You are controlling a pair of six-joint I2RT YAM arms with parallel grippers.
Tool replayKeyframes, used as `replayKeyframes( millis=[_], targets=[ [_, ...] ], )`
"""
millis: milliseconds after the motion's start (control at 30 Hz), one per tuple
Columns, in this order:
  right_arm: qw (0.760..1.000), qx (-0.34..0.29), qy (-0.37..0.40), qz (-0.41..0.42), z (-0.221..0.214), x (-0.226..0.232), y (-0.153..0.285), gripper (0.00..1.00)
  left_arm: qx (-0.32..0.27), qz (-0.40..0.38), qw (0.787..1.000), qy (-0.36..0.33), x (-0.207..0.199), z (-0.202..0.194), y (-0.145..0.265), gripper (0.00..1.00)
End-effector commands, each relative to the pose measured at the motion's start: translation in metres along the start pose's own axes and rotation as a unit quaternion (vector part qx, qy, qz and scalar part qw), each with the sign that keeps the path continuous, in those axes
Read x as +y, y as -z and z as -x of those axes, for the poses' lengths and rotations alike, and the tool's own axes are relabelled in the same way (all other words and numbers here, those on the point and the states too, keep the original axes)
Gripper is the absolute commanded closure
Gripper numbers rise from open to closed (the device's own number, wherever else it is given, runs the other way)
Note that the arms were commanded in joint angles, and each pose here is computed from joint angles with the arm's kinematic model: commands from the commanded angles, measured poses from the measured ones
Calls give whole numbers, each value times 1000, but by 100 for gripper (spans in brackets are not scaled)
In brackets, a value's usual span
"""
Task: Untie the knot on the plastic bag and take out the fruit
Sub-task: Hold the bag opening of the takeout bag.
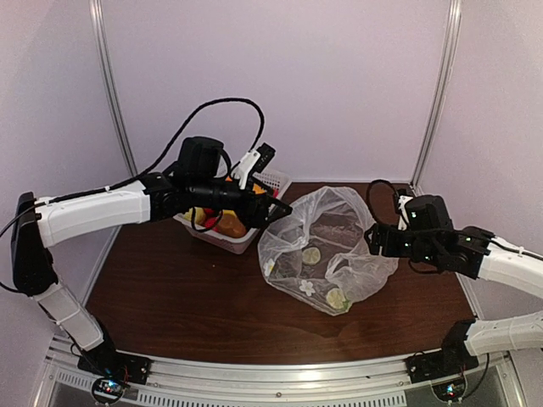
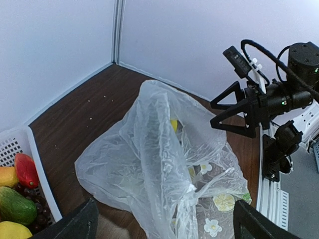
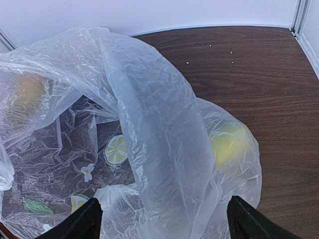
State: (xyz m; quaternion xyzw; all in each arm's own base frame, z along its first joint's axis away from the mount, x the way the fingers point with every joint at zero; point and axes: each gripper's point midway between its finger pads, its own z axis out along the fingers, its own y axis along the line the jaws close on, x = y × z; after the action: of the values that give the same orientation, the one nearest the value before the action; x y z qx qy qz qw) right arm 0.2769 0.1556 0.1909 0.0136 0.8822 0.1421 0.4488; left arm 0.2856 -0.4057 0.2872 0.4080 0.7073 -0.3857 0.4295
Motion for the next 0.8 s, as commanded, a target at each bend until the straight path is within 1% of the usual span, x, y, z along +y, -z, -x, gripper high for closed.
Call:
replayKeyframes(
  millis=[0, 67, 133, 200, 267, 367, 400, 500, 533, 600, 633, 700, 767],
  targets=[
    [1000, 14, -4, 9, -11, 1, -11, 14, 25, 0, 1000, 5, 8, -17, -14, 4],
    [1000, 18, -4, 8, -15, 0, -15, 18, 40, 1, 999, 6, 10, -27, -18, 5],
    [1000, 23, -3, 6, -18, -1, -18, 22, 52, 2, 999, 9, 13, -35, -22, 8],
    [1000, 27, 1, 1, -21, -2, -20, 27, 61, 2, 998, 11, 14, -42, -25, 15],
    [1000, 29, 4, -1, -22, -3, -22, 34, 65, 0, 998, 12, 14, -45, -25, 23],
    [1000, 31, 3, 0, -24, -3, -24, 52, 68, -2, 998, 11, 13, -49, -26, 44],
    [1000, 31, 3, 0, -24, -2, -24, 60, 69, -5, 998, 11, 12, -50, -26, 50],
    [1000, 30, 3, 4, -22, 0, -26, 75, 71, -17, 997, 7, 6, -52, -27, 69],
    [1000, 30, 5, 5, -21, 1, -26, 80, 73, -19, 997, 6, 4, -53, -28, 80],
    [1000, 25, 9, 7, -17, 4, -26, 88, 75, -22, 997, 3, 0, -55, -28, 98],
    [1000, 22, 15, 8, -14, 5, -26, 91, 74, -25, 997, 0, -3, -54, -28, 100],
    [999, 16, 31, 2, -6, 6, -27, 99, 67, -27, 997, -10, -11, -50, -24, 100],
    [999, 8, 51, -9, 5, 7, -28, 100, 53, -27, 998, -19, -19, -42, -19, 100]
  ],
)
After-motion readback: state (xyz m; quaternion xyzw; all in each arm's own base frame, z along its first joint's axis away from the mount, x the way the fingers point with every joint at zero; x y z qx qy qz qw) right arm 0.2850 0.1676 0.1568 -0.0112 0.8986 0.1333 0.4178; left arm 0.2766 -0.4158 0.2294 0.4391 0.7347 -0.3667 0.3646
